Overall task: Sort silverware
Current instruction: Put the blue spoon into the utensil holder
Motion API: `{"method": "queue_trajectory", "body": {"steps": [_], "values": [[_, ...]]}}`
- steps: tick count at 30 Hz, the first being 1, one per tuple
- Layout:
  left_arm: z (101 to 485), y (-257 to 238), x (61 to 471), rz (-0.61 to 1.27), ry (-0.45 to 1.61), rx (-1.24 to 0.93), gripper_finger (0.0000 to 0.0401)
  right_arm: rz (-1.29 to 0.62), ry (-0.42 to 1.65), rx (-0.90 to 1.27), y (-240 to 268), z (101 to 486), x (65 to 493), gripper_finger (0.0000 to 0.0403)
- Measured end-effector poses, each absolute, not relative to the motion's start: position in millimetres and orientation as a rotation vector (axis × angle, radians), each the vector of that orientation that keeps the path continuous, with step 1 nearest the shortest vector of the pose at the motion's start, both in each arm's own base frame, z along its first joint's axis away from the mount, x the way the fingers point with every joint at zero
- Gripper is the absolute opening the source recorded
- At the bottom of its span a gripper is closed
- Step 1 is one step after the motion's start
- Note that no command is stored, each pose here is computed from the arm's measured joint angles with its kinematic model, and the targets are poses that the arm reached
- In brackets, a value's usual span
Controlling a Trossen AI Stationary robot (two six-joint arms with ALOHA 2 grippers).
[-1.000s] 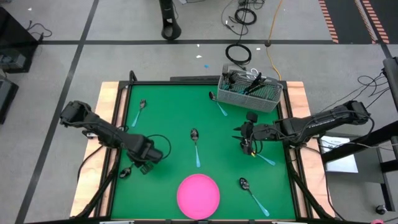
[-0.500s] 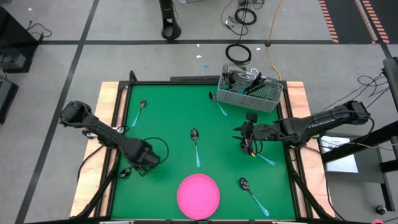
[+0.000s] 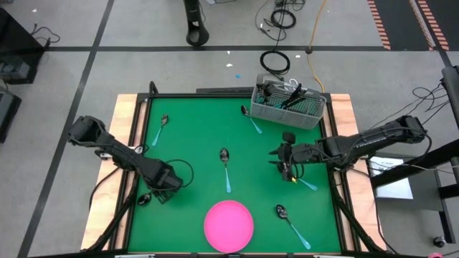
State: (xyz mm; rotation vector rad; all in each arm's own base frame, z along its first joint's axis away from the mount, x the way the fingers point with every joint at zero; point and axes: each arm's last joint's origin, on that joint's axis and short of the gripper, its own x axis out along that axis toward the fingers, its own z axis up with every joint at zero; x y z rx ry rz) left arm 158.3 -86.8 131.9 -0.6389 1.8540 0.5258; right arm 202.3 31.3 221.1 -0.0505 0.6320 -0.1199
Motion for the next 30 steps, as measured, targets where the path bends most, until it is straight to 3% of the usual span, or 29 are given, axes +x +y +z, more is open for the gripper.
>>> {"method": "queue_trajectory", "body": {"steps": [7, 14, 23, 26, 30], "values": [[133.9, -87.2, 159.9, 0.425, 1.899, -0.619, 0.0018, -0.102, 0.627, -0.054, 35.8, 221.5, 201.8, 0.0137], [153.9, -83.6, 186.0, 0.360, 1.786, -0.621, 0.0006, -0.099, 0.616, -0.052, 36.7, 222.3, 202.3, 0.0137], [224.5, -60.5, 253.9, 0.285, 1.325, -0.442, 0.0004, -0.107, 0.612, -0.026, 36.7, 222.5, 202.3, 0.0137], [248.4, -47.7, 276.4, 0.242, 1.120, -0.307, 0.0003, -0.106, 0.631, -0.019, 37.4, 221.0, 201.0, 0.0137], [273.0, -31.1, 304.0, 0.208, 0.825, 0.040, 0.0003, -0.095, 0.665, -0.011, 41.0, 218.8, 197.2, 0.0137]]}}
